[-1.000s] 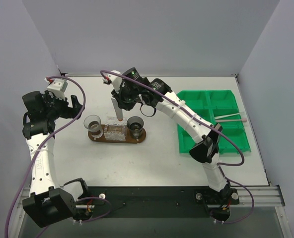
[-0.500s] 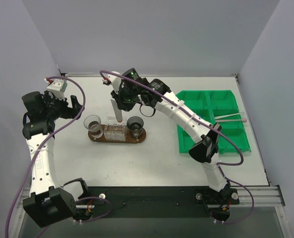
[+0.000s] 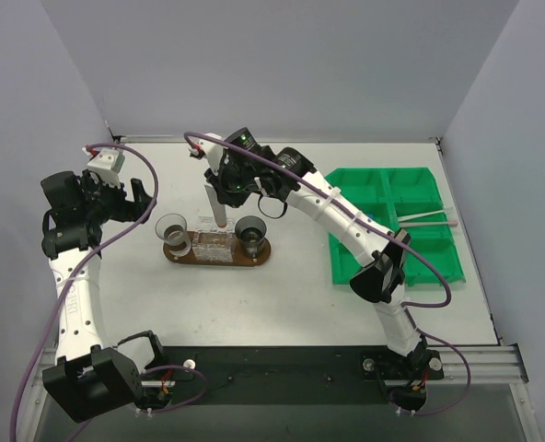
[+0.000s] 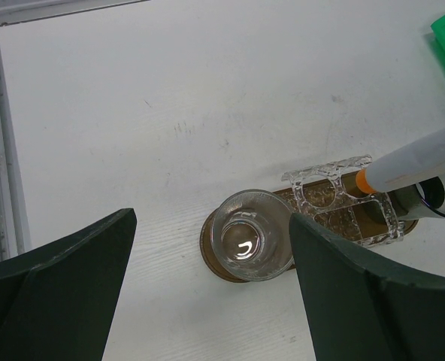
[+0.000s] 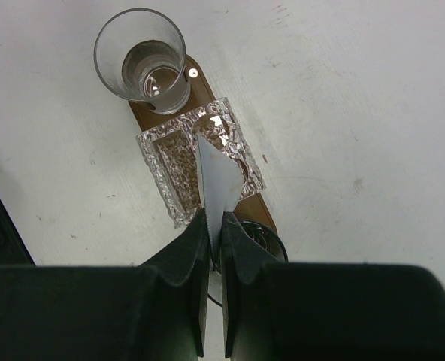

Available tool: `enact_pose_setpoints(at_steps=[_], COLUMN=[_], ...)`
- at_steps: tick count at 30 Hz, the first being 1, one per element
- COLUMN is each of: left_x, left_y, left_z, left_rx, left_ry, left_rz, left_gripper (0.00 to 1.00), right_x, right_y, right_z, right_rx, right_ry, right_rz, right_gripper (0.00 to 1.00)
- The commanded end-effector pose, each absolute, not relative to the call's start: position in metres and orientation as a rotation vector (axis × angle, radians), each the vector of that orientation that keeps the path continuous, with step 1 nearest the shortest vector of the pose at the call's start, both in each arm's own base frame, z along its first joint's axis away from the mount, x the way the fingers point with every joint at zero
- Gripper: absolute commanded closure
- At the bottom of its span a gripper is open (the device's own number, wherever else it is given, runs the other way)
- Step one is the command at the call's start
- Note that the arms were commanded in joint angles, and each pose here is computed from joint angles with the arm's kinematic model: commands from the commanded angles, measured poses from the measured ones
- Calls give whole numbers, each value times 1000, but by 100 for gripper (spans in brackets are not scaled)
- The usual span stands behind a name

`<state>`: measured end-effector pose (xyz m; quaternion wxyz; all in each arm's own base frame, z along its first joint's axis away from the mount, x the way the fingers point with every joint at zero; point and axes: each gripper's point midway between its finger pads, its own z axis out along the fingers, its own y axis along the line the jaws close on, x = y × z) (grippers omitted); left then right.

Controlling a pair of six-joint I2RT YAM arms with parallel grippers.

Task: Prepare toiletry sets of a toothbrush and toothpaste on the tray

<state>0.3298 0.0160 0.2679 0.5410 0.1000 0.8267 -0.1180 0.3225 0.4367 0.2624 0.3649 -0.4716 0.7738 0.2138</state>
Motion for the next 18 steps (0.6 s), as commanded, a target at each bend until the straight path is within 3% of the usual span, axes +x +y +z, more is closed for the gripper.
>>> enact_pose_setpoints(at_steps=[1,18], left_x=[331,331], left_y=[15,16], left_z=[281,279], left_rx=[279,280], left_ry=[1906,1909], left_rz=[-270,-275], left_gripper=[6,6], right_x=[322,322], right_y=[442,444], right_z=[267,257], right_rx=[-1195,-1208], right_ry=[1972,1989], right_rz=[548,549], right_gripper=[100,100])
